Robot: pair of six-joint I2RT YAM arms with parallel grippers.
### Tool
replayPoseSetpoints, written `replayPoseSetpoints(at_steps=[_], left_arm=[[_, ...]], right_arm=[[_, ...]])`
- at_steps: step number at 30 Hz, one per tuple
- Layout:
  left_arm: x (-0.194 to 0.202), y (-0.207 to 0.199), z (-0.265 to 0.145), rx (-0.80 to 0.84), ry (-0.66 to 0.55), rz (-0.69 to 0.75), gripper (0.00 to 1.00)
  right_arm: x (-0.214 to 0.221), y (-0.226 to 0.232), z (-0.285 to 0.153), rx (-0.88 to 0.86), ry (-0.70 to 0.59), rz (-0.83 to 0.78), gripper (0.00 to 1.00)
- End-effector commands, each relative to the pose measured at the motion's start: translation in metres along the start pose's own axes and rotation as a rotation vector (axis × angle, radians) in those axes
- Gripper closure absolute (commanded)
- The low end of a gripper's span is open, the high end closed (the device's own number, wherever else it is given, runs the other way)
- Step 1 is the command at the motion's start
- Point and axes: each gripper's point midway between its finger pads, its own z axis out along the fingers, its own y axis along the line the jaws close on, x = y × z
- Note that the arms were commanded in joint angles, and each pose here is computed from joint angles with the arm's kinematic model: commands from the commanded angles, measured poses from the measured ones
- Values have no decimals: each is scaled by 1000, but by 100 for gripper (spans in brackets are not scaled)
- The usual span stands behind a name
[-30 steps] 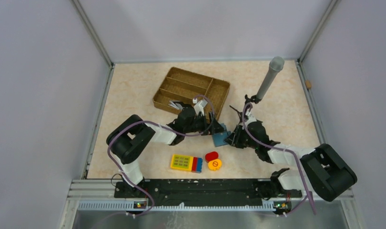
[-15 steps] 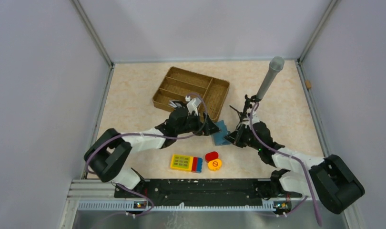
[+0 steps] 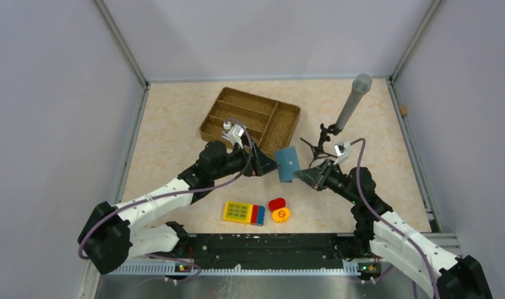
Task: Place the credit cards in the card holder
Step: Pick up the card holder from the center of the board.
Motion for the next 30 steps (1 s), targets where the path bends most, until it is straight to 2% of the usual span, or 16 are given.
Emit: replayPoseSetpoints(at_steps=[1, 6, 11, 16, 21, 25, 26, 28, 30], left_arm=[[-14, -23, -11, 74, -55, -20, 2], [-16, -37, -12, 140, -58, -45, 6], [-16, -43, -10, 175, -49, -65, 22], [-17, -54, -9, 242, -49, -88, 33], [-17, -60, -7, 300, -51, -113, 53], [-15, -59, -5, 316, -47, -126, 79], [-14, -58, -4, 312, -46, -127, 85], [-12, -53, -3, 291, -40, -127, 97], [-9, -44, -1, 254, -32, -127, 100]], right_arm=[[-22, 62, -9, -238, -35, -57, 100], [-21, 95, -20, -410, -20, -81, 100], [-24, 111, -29, -495, -40, -89, 100], [-21, 113, -28, -504, -19, -101, 100], [-15, 105, -24, -483, 11, -96, 100], [-12, 94, -19, -430, 23, -94, 100], [-12, 89, -16, -401, 25, -95, 97], [-13, 79, -13, -331, 28, -103, 76], [-16, 67, -10, -242, 24, -122, 53]])
